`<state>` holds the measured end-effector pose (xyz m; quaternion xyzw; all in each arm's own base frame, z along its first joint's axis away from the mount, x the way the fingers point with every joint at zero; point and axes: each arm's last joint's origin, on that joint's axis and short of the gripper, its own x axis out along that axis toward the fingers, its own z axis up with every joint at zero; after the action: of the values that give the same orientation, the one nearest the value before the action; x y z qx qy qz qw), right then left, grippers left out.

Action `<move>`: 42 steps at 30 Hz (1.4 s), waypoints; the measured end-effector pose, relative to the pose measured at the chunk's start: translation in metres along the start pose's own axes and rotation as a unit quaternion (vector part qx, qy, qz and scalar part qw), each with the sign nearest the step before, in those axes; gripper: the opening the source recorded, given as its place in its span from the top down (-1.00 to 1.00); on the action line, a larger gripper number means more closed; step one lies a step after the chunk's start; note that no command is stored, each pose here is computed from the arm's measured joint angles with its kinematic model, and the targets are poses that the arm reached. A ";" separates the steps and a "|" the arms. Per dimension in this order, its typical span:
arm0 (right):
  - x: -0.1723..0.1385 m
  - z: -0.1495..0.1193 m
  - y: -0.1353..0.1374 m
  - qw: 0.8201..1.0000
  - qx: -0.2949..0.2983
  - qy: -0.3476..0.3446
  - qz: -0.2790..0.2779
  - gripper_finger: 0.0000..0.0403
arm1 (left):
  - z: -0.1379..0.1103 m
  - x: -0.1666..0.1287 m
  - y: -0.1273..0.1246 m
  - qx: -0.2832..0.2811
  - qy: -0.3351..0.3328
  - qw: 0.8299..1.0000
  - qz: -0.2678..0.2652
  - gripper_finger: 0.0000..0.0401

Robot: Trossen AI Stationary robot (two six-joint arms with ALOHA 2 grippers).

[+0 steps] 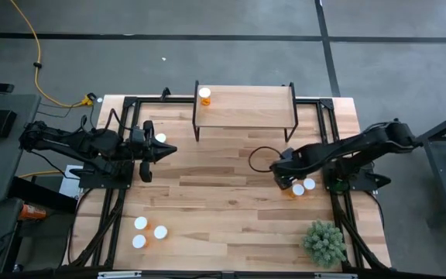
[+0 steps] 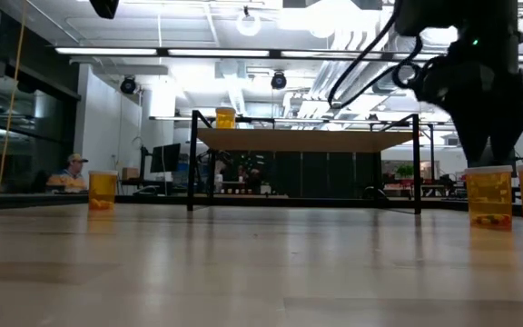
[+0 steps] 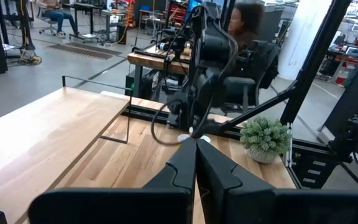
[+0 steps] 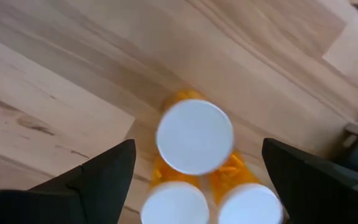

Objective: Pick and place medicine bottles onto shelf by color
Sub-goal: Put the orange pill bottle on the shelf aligned with the other orange pill bottle

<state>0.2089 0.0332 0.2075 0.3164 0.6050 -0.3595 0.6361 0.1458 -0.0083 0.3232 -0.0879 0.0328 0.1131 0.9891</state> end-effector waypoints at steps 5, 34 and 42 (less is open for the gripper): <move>0.016 0.002 0.009 0.999 -0.013 0.018 -0.030 -0.70 | 0.000 0.000 0.000 0.000 0.000 1.000 0.000 1.00; 0.035 0.012 0.016 0.996 -0.018 0.077 -0.030 0.05 | 0.000 0.000 0.000 -0.002 0.000 1.000 0.000 1.00; 0.034 0.015 0.014 0.997 -0.023 0.071 -0.029 0.08 | 0.000 0.000 0.000 -0.004 0.000 1.000 0.000 1.00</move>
<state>0.2293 0.0261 0.1742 0.3088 0.6657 -0.3401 0.5881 0.1458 -0.0083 0.3232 -0.0918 0.0322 0.1133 0.9888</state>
